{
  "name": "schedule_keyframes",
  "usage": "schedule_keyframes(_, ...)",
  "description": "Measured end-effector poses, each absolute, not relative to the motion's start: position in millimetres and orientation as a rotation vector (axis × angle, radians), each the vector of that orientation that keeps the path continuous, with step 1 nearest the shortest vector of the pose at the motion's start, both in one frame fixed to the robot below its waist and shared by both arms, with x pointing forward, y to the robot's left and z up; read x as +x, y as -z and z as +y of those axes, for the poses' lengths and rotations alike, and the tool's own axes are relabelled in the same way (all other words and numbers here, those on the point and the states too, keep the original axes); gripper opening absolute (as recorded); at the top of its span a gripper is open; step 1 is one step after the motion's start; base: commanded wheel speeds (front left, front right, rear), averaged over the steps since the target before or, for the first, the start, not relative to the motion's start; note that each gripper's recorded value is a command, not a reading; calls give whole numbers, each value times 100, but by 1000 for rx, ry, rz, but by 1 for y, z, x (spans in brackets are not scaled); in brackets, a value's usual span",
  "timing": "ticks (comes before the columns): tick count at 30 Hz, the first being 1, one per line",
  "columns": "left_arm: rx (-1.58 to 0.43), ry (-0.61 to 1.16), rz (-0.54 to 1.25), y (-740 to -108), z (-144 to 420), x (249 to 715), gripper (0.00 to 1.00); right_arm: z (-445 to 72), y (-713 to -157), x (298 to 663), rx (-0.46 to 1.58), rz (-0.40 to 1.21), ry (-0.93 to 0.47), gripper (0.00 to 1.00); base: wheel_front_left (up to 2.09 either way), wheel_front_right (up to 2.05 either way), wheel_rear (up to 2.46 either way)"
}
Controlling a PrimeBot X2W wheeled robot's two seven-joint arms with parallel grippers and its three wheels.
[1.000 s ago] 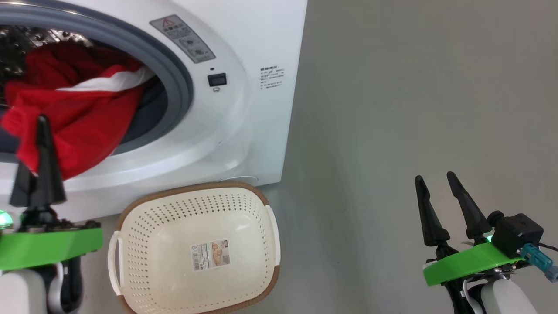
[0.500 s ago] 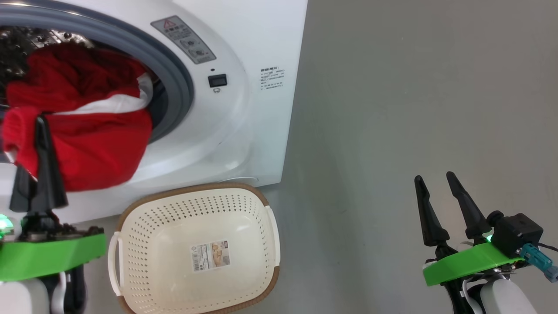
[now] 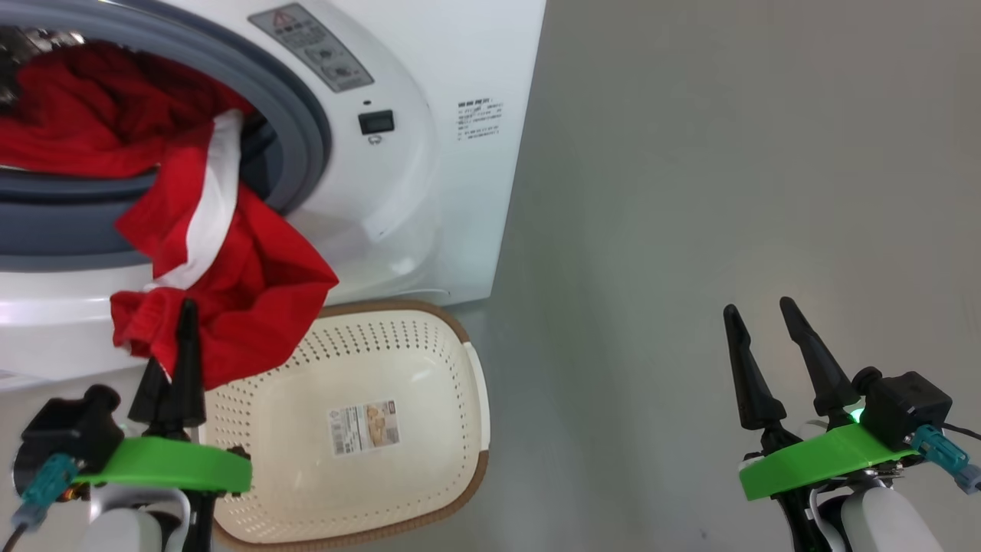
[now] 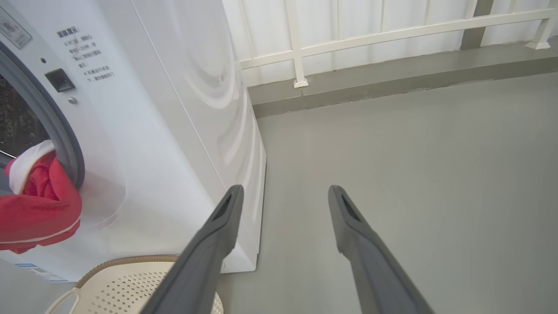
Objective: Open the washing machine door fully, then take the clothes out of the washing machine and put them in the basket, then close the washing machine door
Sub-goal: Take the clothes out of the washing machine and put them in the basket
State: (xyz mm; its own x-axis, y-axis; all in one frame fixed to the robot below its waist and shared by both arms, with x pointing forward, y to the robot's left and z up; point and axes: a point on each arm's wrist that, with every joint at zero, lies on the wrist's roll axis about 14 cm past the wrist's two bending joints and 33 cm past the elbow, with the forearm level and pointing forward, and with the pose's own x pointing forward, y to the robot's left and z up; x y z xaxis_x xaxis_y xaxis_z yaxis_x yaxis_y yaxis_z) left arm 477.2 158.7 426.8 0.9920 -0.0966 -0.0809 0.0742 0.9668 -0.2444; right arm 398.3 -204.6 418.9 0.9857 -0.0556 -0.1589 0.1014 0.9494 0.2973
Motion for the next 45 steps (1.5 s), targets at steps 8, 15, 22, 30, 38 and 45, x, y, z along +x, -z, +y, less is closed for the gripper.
schedule_keyframes(8, -232, 113, 224, -380, 149, 487, 7, -204, -406, 406, 320, 178, 83, 100, 0, 0, 0)
schedule_keyframes(15, -226, 148, 328, -340, 135, 499, 16, -207, -393, 418, 320, 198, 93, 100, 0, 0, 0)
schedule_keyframes(22, -222, 169, 425, -302, 125, 506, 15, -208, -381, 429, 311, 218, 95, 100, 0, 0, 0)
schedule_keyframes(30, -224, 189, 538, -262, 116, 502, 0, -213, -364, 430, 325, 253, 118, 100, 0, 0, 0)
schedule_keyframes(38, -236, 216, 702, -220, 103, 467, 0, -214, -357, 434, 321, 264, 121, 100, 0, 0, 0)
schedule_keyframes(45, -240, 237, 799, -194, 96, 454, 20, -211, -346, 440, 320, 281, 112, 100, 0, 0, 0)
